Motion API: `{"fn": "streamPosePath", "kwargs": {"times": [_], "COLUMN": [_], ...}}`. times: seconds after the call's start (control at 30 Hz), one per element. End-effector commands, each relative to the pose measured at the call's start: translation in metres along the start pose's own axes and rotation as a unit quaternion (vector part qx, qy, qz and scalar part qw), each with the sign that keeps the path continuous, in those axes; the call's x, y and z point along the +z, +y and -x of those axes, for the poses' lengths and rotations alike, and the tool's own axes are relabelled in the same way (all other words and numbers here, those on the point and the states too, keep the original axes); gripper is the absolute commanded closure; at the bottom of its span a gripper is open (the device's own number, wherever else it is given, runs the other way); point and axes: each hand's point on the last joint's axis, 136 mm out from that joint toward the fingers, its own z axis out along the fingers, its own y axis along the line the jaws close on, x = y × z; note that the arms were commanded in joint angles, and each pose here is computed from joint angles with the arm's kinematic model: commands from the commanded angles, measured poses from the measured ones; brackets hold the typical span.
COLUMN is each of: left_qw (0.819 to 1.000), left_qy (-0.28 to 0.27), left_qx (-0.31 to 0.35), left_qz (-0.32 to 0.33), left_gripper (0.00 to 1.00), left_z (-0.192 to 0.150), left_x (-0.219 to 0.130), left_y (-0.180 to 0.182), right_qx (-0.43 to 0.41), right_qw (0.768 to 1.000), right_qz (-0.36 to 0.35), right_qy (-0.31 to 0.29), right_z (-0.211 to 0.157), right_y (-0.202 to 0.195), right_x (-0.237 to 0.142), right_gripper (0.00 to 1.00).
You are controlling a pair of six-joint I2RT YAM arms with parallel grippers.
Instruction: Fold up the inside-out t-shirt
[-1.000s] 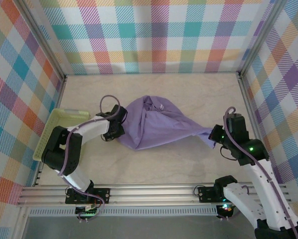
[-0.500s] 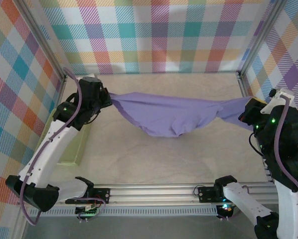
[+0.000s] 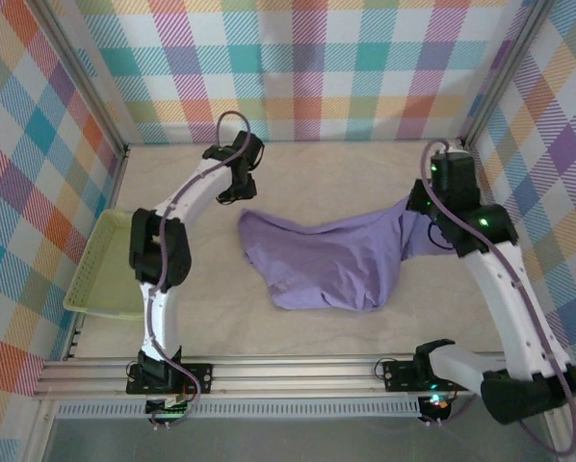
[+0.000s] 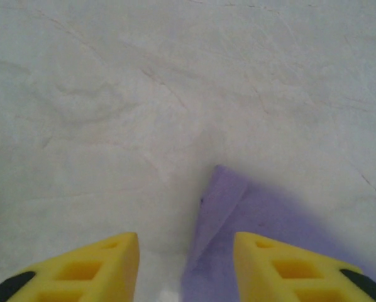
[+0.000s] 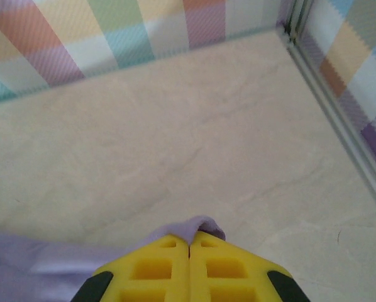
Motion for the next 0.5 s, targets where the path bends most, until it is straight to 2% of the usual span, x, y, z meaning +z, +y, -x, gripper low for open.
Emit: {"fn": "streamPosePath", "kwargs": {"times": [0.0, 0.07, 0.13, 0.37, 0.47], "left_qw": [1.0, 1.0, 0.997, 0.987, 0.979], "left_qy": [0.008, 0.011, 0.021, 0.058, 0.059], "left_qx": [0.008, 0.001, -0.006, -0.033, -0.052], "left_qz": [0.007, -0.026, -0.068, -0.148, -0.188], "left_gripper": [0.44, 0.38, 0.36, 0.44, 0.44], "left_z": [-0.004, -0.022, -0.049, -0.166, -0.2], "left_x": [-0.03, -0.04, -0.051, -0.062, -0.061], "left_y": [0.013, 0.008, 0.001, -0.014, -0.022], "right_qx": [0.031, 0.032, 0.03, 0.029, 0.028], "right_qw": [0.999, 0.998, 0.998, 0.999, 0.999], "right_qz": [0.019, 0.024, 0.028, 0.033, 0.032], "right_qy": [-0.04, -0.04, -0.037, -0.024, -0.019], "right_z": [0.022, 0.021, 0.019, 0.007, 0.003], "right_y": [0.0, 0.0, 0.0, 0.0, -0.001], "right_x": [-0.007, -0.008, -0.008, -0.004, -0.001], "right_gripper": [1.0, 1.0, 1.0, 1.0, 1.0]}}
